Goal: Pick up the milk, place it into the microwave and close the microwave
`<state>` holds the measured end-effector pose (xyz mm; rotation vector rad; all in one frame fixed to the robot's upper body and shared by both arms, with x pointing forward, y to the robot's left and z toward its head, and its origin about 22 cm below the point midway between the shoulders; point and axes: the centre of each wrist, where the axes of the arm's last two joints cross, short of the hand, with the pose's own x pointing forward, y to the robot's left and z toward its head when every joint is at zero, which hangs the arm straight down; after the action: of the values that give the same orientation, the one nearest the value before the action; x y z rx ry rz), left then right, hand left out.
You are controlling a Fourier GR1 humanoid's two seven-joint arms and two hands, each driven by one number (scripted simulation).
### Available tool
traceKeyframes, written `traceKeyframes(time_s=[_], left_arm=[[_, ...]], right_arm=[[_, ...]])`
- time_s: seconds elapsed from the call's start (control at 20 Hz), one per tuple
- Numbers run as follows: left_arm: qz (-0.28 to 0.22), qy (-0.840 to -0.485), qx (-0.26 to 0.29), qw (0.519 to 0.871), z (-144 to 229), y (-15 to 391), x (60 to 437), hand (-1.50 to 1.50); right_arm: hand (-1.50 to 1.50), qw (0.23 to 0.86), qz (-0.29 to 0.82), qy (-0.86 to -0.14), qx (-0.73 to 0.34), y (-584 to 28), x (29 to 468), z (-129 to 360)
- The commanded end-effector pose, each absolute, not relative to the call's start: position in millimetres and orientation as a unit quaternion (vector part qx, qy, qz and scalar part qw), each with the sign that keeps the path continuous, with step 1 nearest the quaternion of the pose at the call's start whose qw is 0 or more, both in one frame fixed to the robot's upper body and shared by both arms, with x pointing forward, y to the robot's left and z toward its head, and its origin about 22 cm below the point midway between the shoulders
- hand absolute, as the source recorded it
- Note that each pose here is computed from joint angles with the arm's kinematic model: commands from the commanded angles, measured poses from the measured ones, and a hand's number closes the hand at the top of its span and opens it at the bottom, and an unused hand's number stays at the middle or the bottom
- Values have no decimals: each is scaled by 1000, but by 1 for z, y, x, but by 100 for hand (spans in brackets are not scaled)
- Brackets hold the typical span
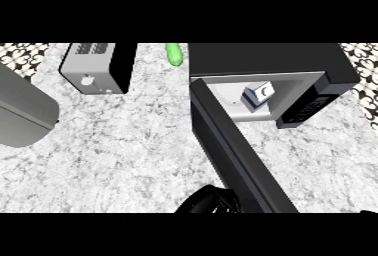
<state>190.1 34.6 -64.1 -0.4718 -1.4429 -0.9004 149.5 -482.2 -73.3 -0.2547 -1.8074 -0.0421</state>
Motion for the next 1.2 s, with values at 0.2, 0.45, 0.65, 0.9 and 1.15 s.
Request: traceKeyframes(time_s=[0.2,0.45,0.65,0.9,1.15], left_arm=[[-368,-660,-228,614,-48,7,184,150],[-342,-674,-208,620,-39,2,197,-150],[-335,-694,-198,606,-30,-2,212,150],[-313,-712,-168,606,-10,-7,240,150],[-291,-749,-148,576,15,-15,262,150]], right_arm=[[-150,560,12,-829,-5,-463,172,-65],[-150,551,15,-834,17,-459,186,-51],[-150,550,32,-834,27,-456,197,-37],[-150,543,45,-837,49,-444,211,-27],[-150,537,72,-838,60,-440,227,-7]])
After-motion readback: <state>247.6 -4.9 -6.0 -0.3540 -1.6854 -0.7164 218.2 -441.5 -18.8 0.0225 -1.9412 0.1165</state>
